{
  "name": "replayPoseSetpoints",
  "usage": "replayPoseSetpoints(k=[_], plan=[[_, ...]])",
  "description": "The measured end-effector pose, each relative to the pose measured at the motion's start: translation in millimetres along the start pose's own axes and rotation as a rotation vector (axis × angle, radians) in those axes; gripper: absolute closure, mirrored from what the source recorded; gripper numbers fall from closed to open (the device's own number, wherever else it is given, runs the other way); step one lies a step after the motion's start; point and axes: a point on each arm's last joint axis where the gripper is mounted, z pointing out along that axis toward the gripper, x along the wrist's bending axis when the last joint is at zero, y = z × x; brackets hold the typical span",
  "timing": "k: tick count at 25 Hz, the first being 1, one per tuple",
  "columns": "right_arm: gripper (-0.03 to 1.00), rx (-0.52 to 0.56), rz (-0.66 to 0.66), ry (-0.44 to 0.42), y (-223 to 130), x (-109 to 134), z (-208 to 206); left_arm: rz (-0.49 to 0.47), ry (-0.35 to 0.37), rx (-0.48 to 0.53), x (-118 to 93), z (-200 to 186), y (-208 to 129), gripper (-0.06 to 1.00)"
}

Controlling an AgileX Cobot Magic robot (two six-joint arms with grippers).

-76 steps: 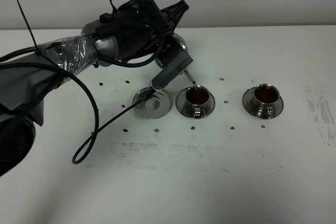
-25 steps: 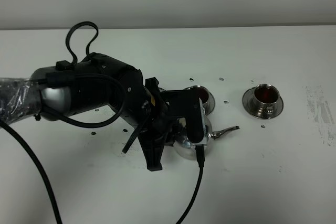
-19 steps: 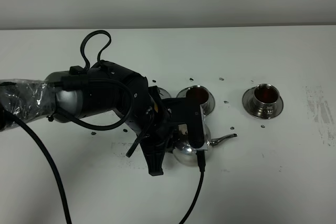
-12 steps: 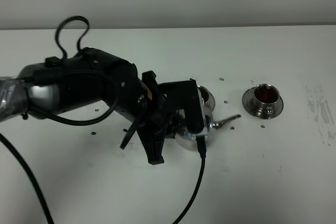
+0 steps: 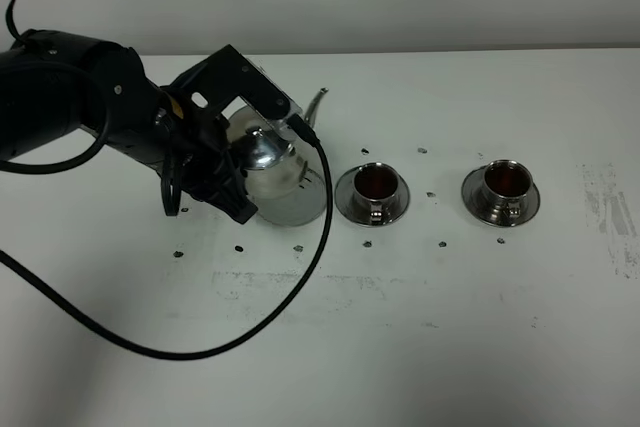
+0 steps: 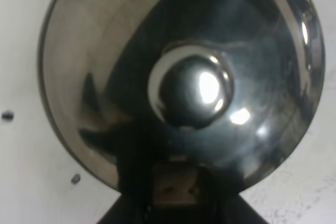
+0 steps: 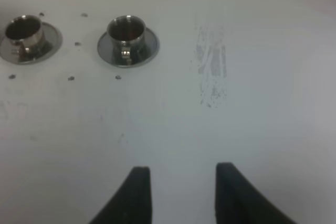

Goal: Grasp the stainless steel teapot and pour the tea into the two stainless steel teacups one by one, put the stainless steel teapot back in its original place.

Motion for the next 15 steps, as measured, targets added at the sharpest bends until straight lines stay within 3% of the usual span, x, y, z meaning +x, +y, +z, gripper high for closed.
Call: replayPoseSetpoints(k=[8, 15], plan=[[0.65, 0.000, 0.000, 0.000, 0, 0, 0, -0.193, 0.016, 0.059, 12, 12, 7, 0.74], [0.65, 0.000, 0.000, 0.000, 0, 0, 0, -0.205, -0.014, 0.138, 12, 42, 19, 0.74]])
